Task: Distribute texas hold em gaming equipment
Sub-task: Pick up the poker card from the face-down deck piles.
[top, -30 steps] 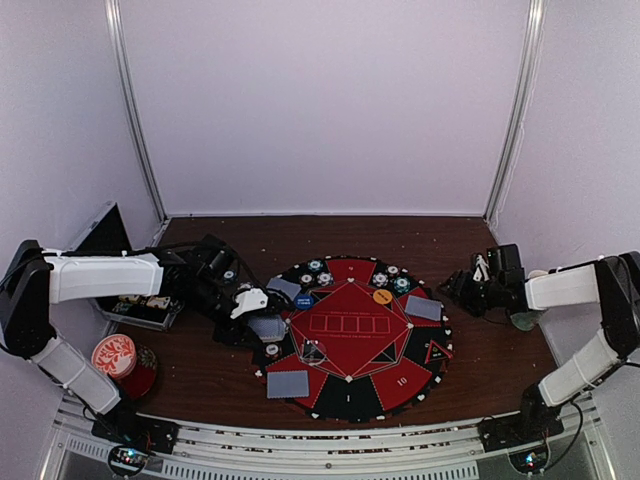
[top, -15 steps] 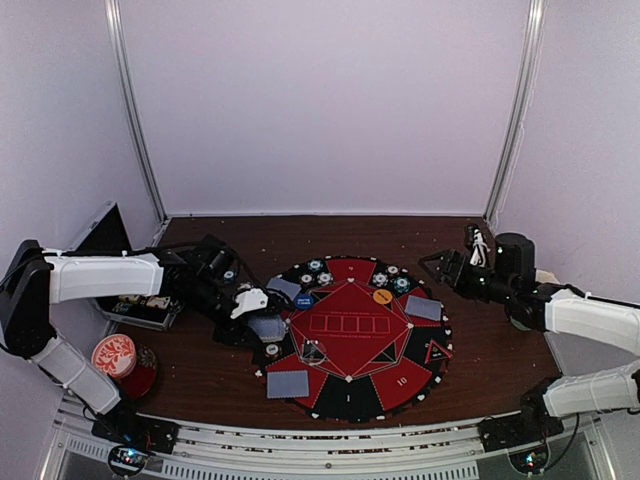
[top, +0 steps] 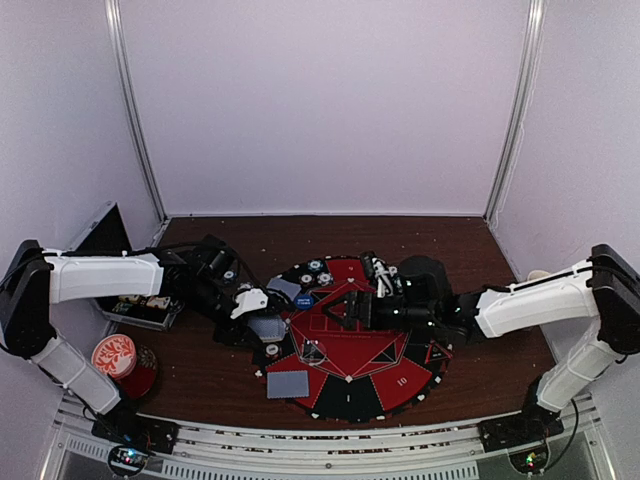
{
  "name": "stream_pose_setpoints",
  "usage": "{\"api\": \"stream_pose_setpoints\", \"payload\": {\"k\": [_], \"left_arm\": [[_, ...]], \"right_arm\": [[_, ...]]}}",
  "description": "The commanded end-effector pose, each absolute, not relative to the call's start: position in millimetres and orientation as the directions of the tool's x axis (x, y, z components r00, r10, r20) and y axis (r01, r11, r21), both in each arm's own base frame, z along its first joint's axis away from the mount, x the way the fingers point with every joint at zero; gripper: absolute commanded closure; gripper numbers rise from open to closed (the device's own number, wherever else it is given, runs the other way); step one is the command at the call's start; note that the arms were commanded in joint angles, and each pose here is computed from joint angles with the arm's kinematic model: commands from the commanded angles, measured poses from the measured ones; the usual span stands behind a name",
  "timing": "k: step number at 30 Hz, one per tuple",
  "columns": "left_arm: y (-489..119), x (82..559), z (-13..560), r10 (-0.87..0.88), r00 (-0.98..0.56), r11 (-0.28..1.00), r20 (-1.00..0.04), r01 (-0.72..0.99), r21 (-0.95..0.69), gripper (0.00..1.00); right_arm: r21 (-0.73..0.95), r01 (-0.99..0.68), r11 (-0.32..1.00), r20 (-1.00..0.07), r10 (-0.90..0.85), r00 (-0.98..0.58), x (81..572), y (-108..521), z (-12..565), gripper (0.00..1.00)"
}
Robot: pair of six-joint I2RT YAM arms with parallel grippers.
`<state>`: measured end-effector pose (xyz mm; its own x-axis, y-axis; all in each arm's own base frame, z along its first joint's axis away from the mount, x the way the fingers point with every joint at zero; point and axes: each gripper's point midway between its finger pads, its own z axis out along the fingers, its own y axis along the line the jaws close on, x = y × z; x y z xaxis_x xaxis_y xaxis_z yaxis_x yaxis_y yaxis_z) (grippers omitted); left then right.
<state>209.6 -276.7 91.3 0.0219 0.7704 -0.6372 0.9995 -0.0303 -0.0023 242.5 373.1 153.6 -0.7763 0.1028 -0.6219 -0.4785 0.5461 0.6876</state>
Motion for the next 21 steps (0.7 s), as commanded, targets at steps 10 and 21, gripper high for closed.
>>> {"api": "stream_pose_setpoints", "payload": {"k": [10, 21], "left_arm": [[-281.0, 206.8, 97.8, 0.749, 0.051, -0.057, -0.661, 0.998, 0.012, 0.61], [-281.3, 206.7, 96.8, 0.75, 0.052, -0.059, -0.66, 0.998, 0.011, 0.61]], "right_arm": [[0.71, -0.533, 0.461, -0.629, 0.074, -0.774, 248.5, 471.9, 150.3, 0.06], [0.726, -0.541, 0.425, -0.613, 0.043, -0.789, 246.1, 493.6, 136.6, 0.06]]}}
